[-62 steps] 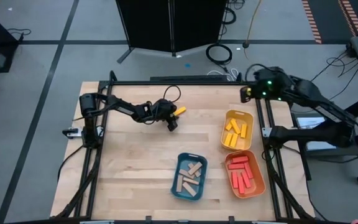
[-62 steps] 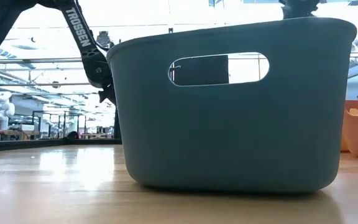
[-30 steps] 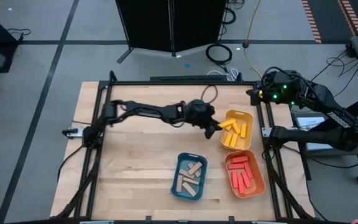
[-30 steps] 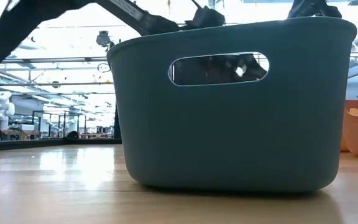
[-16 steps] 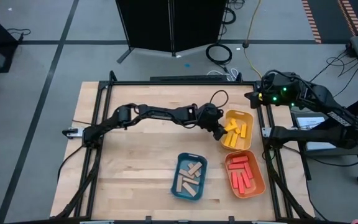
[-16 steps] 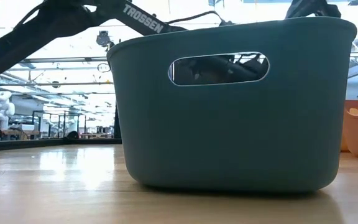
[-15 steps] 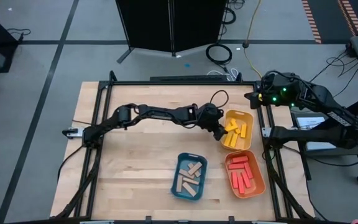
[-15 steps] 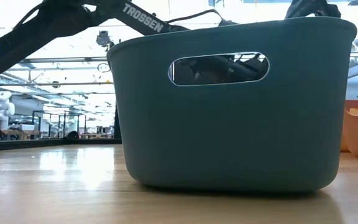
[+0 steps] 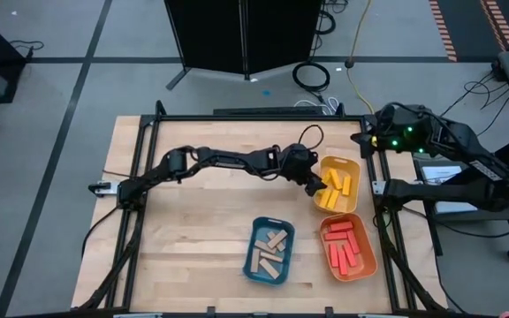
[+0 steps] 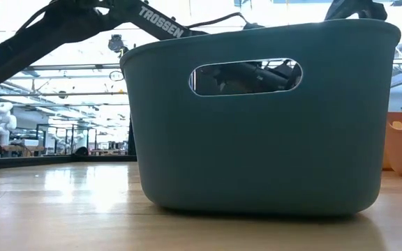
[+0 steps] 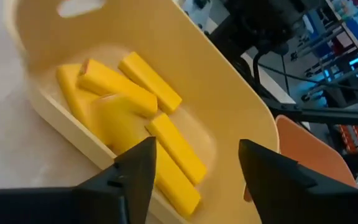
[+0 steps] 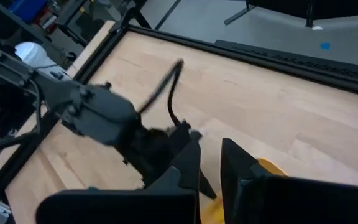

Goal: Sort blocks
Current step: Put the yellow block into the yellow bin, then adjust the bins on the table

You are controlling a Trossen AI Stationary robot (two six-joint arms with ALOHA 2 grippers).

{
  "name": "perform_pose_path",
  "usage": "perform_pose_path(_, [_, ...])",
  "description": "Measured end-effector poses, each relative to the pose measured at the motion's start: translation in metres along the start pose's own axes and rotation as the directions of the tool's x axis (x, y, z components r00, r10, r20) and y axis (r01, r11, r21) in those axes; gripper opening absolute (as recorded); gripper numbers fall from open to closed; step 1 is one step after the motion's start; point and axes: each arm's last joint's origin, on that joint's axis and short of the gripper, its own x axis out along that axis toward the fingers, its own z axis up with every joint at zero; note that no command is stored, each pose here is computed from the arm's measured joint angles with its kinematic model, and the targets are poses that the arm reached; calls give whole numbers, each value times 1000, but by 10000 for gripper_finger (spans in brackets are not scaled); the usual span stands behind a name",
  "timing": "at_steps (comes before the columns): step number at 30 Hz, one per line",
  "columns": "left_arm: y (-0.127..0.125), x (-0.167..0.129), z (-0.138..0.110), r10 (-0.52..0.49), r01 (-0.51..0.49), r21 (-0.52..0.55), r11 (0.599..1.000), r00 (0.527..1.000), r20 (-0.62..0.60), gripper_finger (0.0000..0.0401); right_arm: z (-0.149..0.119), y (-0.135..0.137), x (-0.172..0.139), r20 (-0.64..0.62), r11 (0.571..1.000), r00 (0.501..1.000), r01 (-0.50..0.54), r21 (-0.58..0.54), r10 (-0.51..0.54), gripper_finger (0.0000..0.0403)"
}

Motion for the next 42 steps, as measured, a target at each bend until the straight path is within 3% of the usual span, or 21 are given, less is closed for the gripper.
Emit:
perform_pose_path(6, [7,-11,7,51,-52,-24,998,998,-37,237,-6,-6,-10,-16,1000,1000,11,-16,-11,0])
perform_pose_path(11, [-9,-36,8,299,-290,101,952,951,-82,238,-13,-12,-17,-43,999,999,31,-8,-31,0])
perform_pose_path(14, [-15,-35,-6,381,-361,149,920,915,-132,233,-14,-14,-20,-45,999,998,33,-1,-33,0])
perform_pose_path(18, [-19,-20,-27,398,-376,148,915,902,-168,201,-14,-14,-20,-42,999,999,32,2,-31,0])
perform_pose_path(23, [-24,-15,-36,459,-441,147,886,879,-131,123,-13,-13,-19,-29,1000,999,26,4,-25,0])
perform_pose_path(26, [-28,-14,-36,462,-444,148,884,880,-114,63,-10,-11,-19,-1,1000,1000,4,8,-4,0])
perform_pose_path(29, [-24,-2,-44,408,-397,103,912,904,-129,12,-7,-8,-19,34,999,999,-27,28,26,0])
perform_pose_path(37, [-25,13,-55,342,-339,48,940,934,-103,1,-4,-6,-19,57,998,997,-48,40,45,0])
perform_pose_path(42, [-39,23,-55,207,-204,58,977,977,-42,1,-4,-6,-19,58,998,997,-50,41,48,0])
